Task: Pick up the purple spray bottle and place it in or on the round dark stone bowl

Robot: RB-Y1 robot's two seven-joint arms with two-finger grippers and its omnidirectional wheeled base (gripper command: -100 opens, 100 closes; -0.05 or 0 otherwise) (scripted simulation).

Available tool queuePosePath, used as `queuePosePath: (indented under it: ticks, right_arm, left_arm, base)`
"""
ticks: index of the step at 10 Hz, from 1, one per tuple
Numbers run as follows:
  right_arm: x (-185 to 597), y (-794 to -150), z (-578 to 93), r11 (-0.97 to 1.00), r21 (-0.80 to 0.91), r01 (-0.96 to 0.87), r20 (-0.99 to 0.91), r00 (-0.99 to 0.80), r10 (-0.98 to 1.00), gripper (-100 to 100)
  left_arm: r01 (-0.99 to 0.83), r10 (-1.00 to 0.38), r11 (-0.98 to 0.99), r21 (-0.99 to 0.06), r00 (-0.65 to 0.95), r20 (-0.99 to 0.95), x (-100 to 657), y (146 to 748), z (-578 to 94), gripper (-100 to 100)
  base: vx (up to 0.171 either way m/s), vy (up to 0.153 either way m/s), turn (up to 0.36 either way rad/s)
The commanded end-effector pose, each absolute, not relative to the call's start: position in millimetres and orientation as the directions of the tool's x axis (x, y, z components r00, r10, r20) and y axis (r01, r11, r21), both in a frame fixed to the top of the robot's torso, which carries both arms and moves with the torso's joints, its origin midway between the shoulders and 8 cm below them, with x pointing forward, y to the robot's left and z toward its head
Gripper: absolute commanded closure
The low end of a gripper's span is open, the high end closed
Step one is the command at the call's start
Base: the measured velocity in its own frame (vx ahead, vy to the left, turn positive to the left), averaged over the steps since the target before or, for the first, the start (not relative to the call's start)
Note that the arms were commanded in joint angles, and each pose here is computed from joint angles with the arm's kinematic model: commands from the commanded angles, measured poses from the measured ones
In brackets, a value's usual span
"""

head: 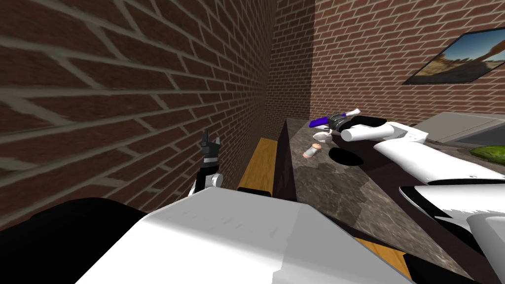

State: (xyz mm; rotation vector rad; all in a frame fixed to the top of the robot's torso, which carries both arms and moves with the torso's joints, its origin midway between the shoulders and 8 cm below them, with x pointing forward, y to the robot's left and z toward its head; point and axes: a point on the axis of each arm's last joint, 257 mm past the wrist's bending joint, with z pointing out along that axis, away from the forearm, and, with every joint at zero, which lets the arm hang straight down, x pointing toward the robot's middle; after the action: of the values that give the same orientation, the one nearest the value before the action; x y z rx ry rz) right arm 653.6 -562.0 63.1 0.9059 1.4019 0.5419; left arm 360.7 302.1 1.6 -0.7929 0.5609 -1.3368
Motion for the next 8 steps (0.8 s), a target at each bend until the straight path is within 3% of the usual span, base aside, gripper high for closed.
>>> queuePosePath:
  ticks: [1,8]
  right_arm:
    - [652,-574,81,0.506,0.848,0.155,-0.528,0.183,0.829,100]
    - [646,-598,110,0.300,0.951,0.071,-0.308,0.272,0.912,100]
  left_arm:
    - [0.630,-0.982,0.043,-0.775,0.168,0.082,361,302,2,0]
    - [0.630,-0.982,0.043,-0.775,0.167,0.082,361,302,2,0]
  base:
    - [-0.155,-0.032,0.141]
    - [-0.088,-0.027,0.056]
